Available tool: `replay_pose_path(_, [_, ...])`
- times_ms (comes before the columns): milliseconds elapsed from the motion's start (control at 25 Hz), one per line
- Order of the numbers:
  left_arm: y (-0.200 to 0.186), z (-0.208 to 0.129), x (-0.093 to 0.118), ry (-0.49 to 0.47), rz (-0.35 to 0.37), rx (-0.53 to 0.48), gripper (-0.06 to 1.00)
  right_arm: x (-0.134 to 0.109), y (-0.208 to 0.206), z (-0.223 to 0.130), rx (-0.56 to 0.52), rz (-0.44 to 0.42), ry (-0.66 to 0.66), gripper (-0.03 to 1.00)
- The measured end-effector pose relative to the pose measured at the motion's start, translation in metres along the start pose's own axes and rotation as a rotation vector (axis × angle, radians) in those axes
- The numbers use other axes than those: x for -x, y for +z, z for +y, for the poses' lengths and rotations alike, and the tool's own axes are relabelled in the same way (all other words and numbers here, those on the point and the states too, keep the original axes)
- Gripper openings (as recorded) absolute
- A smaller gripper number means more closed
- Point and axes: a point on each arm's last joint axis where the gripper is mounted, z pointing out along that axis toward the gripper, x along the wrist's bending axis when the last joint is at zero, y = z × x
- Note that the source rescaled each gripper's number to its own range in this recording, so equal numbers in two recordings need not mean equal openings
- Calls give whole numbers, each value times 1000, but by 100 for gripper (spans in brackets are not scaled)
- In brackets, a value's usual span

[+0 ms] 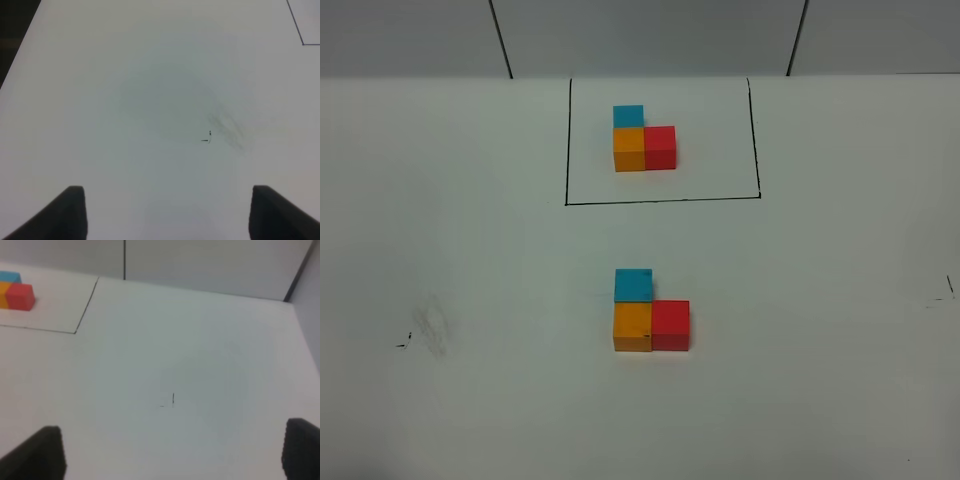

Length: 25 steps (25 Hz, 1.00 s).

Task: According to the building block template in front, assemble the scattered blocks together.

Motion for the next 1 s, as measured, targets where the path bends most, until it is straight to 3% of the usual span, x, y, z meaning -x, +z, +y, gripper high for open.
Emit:
replay_pose_path(480, [0,0,0,0,0,0,68,-13,43,-22,-53,100,63,85])
replay_pose_path(800, [0,0,0,0,0,0,68,-7,50,-29,-89,25,28,85])
replay_pose_path(1000, [0,0,0,0,0,0,68,-10,51,-30,-93,54,48,85])
